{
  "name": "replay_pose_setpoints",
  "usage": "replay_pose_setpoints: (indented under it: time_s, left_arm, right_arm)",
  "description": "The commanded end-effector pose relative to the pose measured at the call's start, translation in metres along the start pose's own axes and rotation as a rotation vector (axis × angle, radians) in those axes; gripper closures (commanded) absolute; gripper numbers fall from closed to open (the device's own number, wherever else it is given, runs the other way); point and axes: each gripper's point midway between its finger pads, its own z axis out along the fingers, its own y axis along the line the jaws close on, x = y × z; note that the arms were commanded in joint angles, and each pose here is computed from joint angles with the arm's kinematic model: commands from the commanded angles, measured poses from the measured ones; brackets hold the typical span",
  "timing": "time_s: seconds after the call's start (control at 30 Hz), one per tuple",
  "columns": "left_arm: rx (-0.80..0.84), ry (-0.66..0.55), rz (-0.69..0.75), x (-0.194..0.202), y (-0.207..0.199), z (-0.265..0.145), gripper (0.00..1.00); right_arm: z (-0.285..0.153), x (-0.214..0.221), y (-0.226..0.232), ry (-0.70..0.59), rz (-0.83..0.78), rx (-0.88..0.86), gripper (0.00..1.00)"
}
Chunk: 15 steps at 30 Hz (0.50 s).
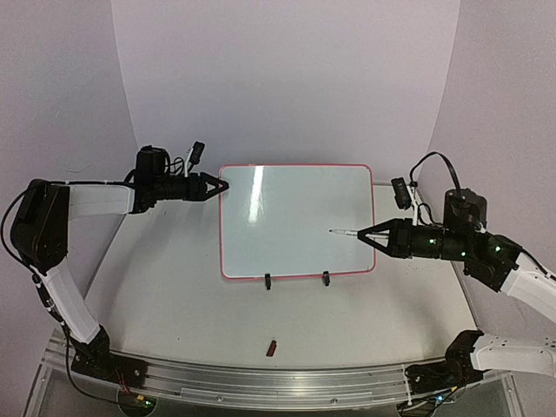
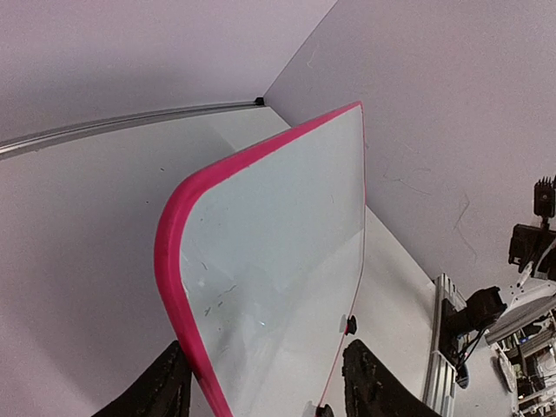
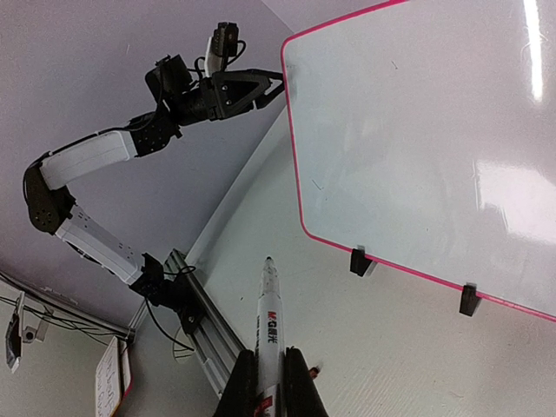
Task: Write a sentence on the whiteboard
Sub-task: Hold the whiteboard stand at the center of the board.
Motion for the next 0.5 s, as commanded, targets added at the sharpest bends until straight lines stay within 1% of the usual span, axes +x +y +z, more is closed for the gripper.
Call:
replay_pose_setpoints:
  time_s: [0.0, 0.27, 0.47]
  left_arm:
    - [0.064, -0.017, 0.072, -0.02, -0.01, 0.004, 0.51]
    - [0.094, -0.023, 0.082, -0.025, -0.006, 0.007, 0.64]
    - [0.147, 0.015, 0.063, -0.011, -0.012, 0.006, 0.79]
  right_arm:
    - [0.0, -0.013, 0.015, -0.028, -0.024, -0.038, 1.0]
    - [0.003, -0.01, 0.015, -0.022, -0.026, -0.032, 1.0]
    - [0.004, -0.007, 0.017, -0.023, -0.031, -0.026, 1.0]
